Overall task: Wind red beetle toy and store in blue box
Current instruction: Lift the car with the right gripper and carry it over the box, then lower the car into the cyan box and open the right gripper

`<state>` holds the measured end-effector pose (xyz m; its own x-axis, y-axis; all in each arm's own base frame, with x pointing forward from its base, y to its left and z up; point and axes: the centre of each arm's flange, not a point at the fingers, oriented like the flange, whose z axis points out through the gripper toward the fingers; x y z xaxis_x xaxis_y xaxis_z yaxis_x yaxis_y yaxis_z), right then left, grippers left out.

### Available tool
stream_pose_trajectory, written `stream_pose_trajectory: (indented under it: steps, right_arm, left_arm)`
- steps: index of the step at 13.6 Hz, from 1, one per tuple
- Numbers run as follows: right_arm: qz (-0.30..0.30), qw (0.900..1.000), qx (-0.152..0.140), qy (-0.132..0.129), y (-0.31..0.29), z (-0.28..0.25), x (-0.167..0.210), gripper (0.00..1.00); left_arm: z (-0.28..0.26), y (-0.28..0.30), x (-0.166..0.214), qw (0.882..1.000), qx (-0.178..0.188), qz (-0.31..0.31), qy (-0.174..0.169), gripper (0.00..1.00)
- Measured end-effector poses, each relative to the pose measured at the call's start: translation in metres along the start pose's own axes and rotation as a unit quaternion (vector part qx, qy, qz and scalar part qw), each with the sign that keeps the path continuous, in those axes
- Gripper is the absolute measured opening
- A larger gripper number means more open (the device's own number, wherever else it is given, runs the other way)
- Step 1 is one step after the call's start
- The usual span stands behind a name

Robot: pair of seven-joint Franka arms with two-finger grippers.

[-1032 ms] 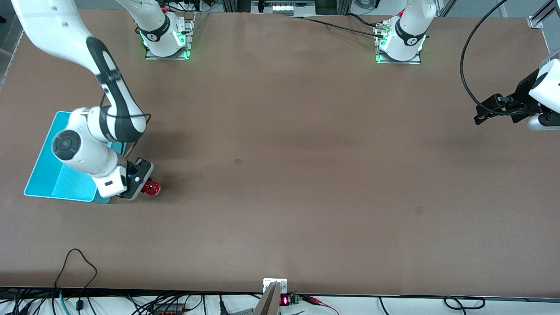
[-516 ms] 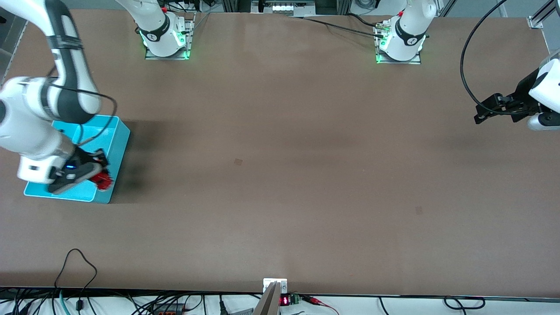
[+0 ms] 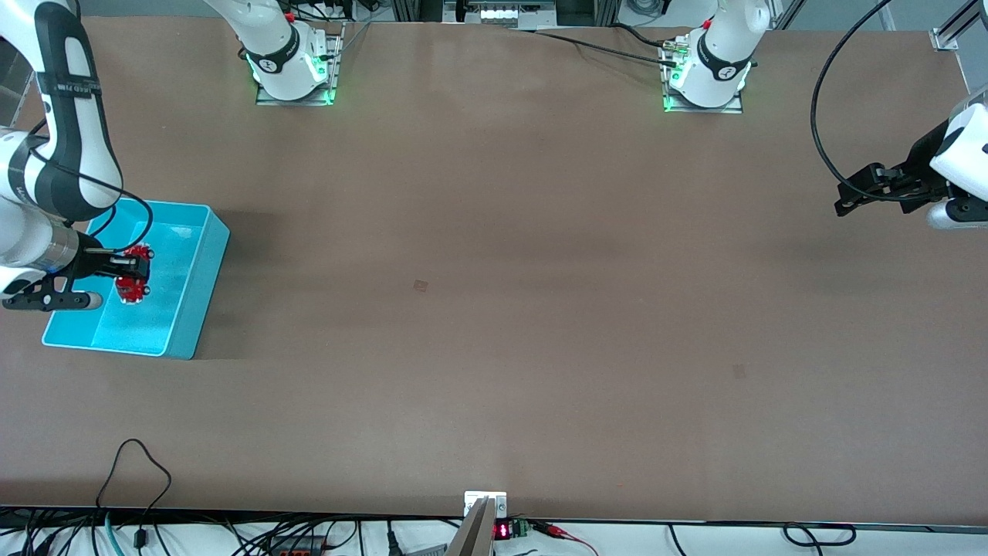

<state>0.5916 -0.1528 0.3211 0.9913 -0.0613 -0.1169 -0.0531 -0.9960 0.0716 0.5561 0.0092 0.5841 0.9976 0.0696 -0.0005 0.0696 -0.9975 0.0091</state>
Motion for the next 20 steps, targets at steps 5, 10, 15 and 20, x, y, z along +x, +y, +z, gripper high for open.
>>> stream_pose_trajectory:
  steps: [5, 10, 15, 20]
  right_arm:
    - [0.038, 0.999, -0.013, -0.020, 0.022, 0.069, -0.005, 0.44]
    - [0.039, 0.999, -0.026, -0.023, 0.030, 0.113, -0.003, 0.44]
    - [0.038, 0.999, -0.028, -0.011, 0.032, 0.101, 0.001, 0.78]
    - [0.016, 0.999, -0.013, 0.039, 0.004, 0.017, 0.011, 1.00]
  left_arm:
    - [0.000, 0.000, 0.000, 1.000, 0.000, 0.000, -0.001, 1.00]
    - [0.000, 0.000, 0.000, 1.000, 0.000, 0.000, -0.001, 1.00]
    - [0.000, 0.000, 0.000, 1.000, 0.000, 0.000, -0.001, 1.00]
    - [0.000, 0.000, 0.000, 1.000, 0.000, 0.000, -0.001, 1.00]
